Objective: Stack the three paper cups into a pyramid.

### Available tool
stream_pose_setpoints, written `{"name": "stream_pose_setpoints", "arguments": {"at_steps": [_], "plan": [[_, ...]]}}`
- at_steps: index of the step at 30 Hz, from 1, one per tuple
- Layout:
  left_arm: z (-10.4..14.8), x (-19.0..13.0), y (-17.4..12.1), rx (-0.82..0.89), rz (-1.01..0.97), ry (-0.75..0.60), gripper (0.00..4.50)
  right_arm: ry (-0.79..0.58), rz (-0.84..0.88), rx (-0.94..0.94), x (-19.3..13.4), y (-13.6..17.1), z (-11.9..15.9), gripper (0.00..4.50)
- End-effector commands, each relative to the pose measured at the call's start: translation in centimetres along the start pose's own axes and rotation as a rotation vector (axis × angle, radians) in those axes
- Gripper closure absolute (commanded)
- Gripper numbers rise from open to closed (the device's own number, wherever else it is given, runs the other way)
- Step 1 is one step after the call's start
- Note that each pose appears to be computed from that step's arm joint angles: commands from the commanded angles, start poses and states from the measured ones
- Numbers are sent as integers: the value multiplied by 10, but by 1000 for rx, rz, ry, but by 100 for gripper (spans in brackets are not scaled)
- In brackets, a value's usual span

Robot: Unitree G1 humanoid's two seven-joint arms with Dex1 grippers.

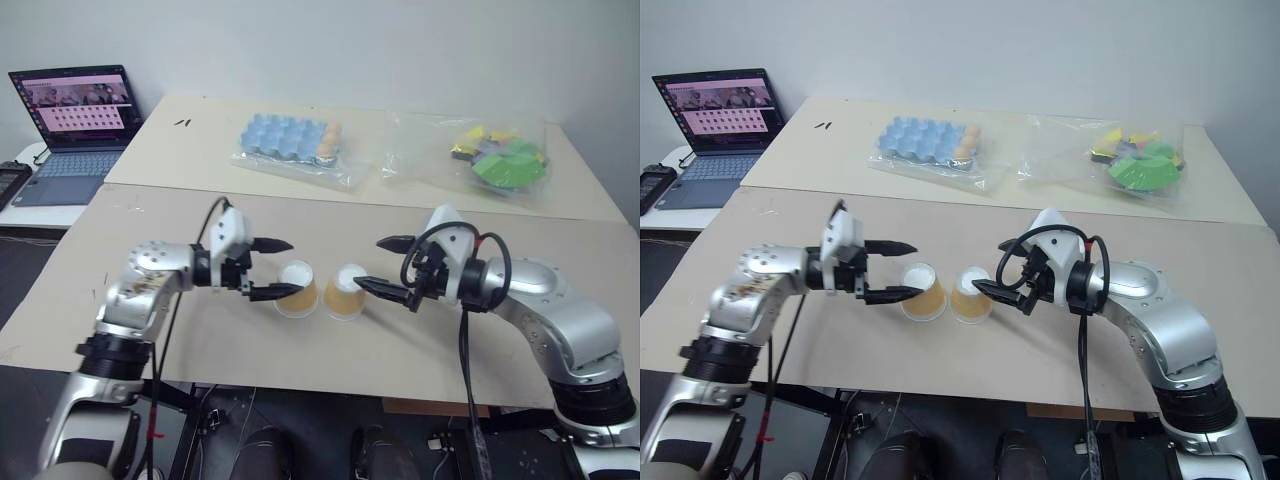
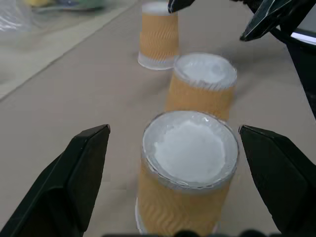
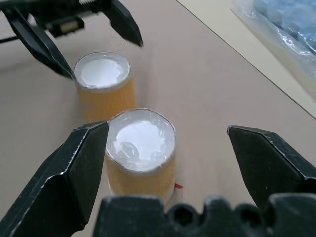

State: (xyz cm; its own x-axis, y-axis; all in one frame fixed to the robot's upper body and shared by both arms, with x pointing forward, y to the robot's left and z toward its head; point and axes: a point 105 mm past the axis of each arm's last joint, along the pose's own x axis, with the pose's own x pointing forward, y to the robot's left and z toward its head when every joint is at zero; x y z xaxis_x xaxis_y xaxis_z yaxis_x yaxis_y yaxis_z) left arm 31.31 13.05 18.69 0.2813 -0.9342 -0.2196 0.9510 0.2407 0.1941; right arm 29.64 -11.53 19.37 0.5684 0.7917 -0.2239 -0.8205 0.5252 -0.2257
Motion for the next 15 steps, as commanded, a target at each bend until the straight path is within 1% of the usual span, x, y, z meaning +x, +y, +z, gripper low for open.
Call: {"name": "stream_pose_setpoints", "arguments": {"at_steps": [1, 3, 5, 7, 11, 13, 15], "plan": [[28, -16, -12, -3, -17, -40, 4, -56, -29, -3, -25, -5, 17, 0], [34, -28, -19, -26, 5, -41, 4, -72, -33, 53, -49, -4, 18, 0], [34, -32, -23, -51, 35, -38, 4, 1, -25, 104, -68, 2, 1, 0], [32, -32, -27, -69, 52, -37, 4, 66, -7, 133, -77, 8, -13, 0], [30, -29, -31, -80, 71, -36, 4, 162, -83, 163, -84, -3, -38, 0], [31, -28, -31, -82, 76, -42, 4, 251, -193, 130, -81, -23, -59, 0], [32, -26, -31, -82, 79, -46, 4, 314, -359, 123, -79, -54, -79, 0]]}}
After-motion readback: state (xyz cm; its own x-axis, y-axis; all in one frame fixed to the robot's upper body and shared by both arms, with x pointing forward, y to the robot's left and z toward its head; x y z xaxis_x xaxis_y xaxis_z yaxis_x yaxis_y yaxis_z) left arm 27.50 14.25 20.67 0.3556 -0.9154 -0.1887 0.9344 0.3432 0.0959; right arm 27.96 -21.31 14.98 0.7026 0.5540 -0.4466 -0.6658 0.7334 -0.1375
